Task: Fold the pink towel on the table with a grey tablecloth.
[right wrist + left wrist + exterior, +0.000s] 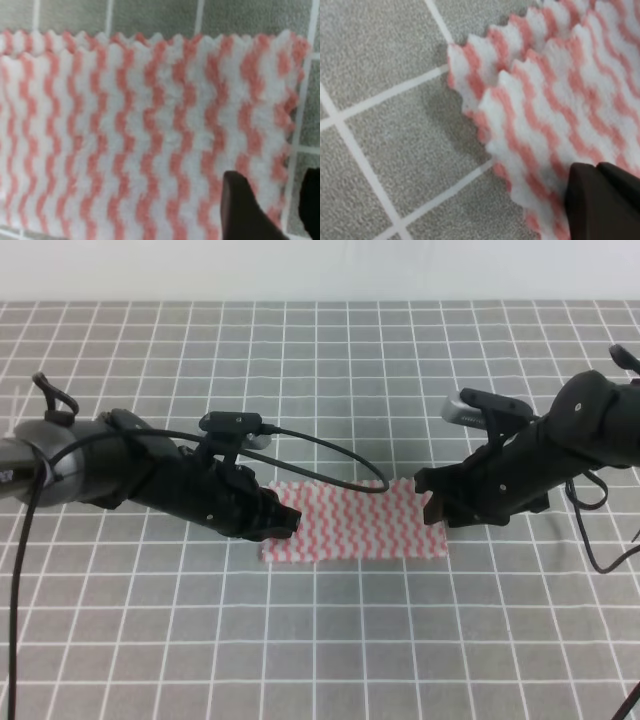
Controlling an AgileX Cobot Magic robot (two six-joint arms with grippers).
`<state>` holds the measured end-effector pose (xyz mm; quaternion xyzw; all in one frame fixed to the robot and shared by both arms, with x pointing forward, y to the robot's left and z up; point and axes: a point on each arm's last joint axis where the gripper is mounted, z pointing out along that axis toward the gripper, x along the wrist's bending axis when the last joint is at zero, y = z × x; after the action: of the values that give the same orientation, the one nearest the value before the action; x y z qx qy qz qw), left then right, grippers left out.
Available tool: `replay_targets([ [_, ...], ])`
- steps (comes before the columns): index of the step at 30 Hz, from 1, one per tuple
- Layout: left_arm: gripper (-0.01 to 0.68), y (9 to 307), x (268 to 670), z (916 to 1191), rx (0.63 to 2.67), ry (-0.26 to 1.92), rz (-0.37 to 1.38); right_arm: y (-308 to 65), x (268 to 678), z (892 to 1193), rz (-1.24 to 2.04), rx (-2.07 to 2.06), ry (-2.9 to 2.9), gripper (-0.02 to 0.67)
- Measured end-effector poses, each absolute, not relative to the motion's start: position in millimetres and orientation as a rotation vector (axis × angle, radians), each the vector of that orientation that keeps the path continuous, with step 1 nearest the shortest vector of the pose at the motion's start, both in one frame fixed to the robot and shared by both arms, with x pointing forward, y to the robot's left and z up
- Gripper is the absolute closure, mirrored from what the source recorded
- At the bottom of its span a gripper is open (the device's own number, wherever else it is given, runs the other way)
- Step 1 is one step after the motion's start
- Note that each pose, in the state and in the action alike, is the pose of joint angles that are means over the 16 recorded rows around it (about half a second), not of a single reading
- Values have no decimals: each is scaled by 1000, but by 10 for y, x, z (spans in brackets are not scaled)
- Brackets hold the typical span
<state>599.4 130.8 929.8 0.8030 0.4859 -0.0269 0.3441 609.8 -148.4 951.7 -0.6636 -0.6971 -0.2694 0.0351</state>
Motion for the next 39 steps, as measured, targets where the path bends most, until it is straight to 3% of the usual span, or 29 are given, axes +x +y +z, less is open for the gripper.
replay_targets([
  [23,675,1306,5989,9299,2087,1260,-78,-1438,6143,9374,-821,-2053,-2060,420],
  [29,675,1305,5988,9301,2086,1260,-78,-1422,6149,9390,-819,-2036,-2054,466],
  [39,676,1304,5986,9301,2088,1257,-81,-1416,6164,9431,-819,-2020,-2071,601],
])
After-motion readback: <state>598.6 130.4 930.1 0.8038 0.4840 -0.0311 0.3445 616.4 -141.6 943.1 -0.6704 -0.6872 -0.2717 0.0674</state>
